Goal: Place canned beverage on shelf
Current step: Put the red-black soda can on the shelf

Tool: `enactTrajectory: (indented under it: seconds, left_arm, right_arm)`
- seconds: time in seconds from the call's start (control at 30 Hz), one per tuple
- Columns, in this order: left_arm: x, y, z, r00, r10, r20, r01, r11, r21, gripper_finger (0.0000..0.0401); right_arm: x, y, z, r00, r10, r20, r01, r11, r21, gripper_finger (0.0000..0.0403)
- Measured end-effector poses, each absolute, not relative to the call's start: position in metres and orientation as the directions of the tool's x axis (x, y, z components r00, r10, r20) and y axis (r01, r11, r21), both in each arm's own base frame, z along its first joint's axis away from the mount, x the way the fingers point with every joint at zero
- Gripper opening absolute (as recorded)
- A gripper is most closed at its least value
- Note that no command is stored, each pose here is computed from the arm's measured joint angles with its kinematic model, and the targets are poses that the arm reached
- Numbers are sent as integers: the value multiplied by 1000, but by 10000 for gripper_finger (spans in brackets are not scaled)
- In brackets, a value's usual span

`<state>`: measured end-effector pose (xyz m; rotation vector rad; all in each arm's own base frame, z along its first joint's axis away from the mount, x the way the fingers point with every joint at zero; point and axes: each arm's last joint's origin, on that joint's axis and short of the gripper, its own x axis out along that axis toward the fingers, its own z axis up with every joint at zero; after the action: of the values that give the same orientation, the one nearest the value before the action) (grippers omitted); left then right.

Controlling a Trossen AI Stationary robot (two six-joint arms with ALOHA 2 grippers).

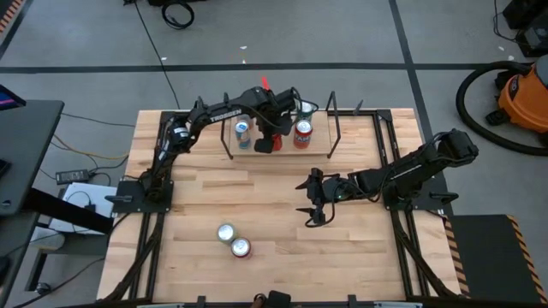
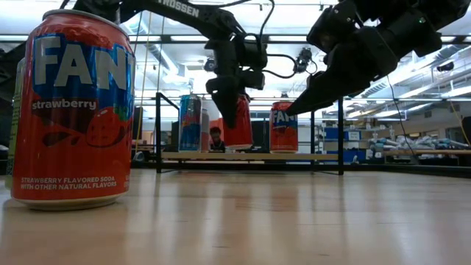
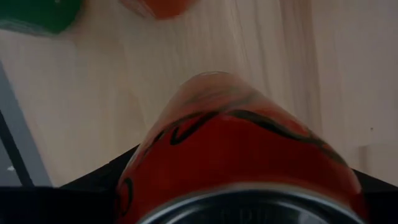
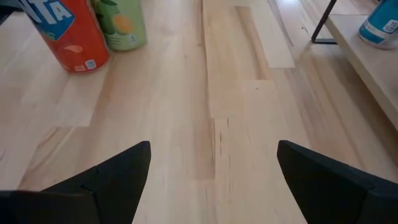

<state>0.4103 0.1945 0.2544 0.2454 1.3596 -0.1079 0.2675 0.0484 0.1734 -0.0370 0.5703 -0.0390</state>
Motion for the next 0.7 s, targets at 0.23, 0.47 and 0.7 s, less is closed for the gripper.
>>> enactTrajectory:
  seconds: [0.23,0.47,0.7]
  left_arm:
    - [409,196,253,186,72,-980,215,970,112,309]
    - [409,195,253,175,86,-981,241,962,128,312]
    - [409,197,253,170,126,-977,217,963,162,342]
  right_arm:
    - [268,48,174,842,-48,-538,28,999,-45,362]
    - [268,49,174,846,-46,-531,27,999,-43,362]
    - [268,49,175,850,-45,-525,26,999,-43,362]
